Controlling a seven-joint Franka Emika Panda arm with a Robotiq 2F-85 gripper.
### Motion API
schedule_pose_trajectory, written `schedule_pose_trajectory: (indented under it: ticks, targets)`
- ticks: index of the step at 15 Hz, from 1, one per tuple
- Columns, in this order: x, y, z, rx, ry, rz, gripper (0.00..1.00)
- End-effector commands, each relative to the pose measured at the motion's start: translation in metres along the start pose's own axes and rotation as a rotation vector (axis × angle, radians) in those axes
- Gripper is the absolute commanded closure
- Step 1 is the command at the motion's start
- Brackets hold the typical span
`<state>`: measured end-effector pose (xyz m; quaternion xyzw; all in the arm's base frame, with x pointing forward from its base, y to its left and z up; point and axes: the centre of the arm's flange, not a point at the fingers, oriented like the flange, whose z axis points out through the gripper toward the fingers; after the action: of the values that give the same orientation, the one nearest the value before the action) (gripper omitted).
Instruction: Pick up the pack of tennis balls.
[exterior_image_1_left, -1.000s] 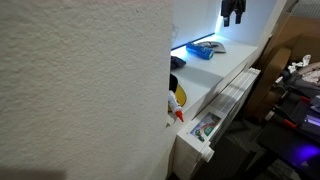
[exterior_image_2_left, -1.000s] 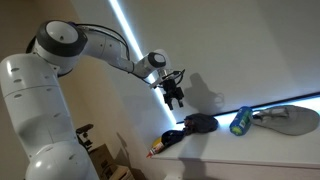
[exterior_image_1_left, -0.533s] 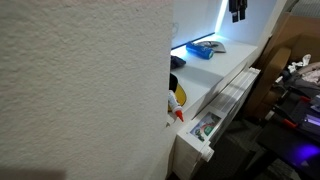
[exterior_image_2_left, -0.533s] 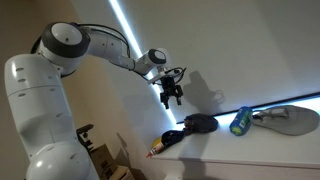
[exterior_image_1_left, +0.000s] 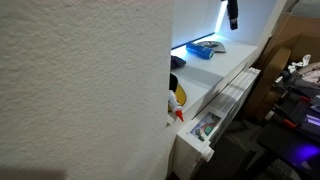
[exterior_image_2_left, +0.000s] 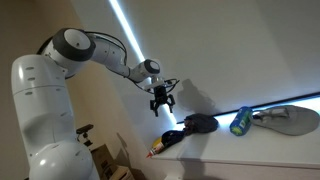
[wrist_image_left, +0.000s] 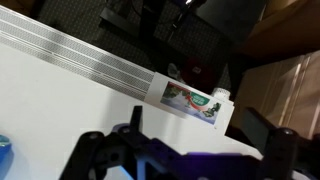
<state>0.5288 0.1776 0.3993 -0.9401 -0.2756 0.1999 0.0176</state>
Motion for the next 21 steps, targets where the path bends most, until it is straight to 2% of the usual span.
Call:
schedule_pose_trajectory:
  ticks: [1,4,11,13,16,19,20,21]
  targets:
    - [0.004,-0.010,0.006,0.000,-0.022,-0.045,0.00]
    - [0.013,-0.017,0.020,0.010,-0.063,-0.097,0.00]
    - [0.013,-0.014,0.018,0.013,-0.062,-0.101,0.00]
    - [0.035,0.020,-0.008,-0.081,0.005,-0.001,0.00]
    - [0.047,0.065,-0.045,-0.288,0.002,0.072,0.00]
    - [0.052,0.102,-0.051,-0.474,0.009,0.152,0.00]
    - [0.053,0.110,-0.054,-0.518,0.027,0.200,0.00]
    - [0.049,0.120,-0.058,-0.522,0.060,0.248,0.00]
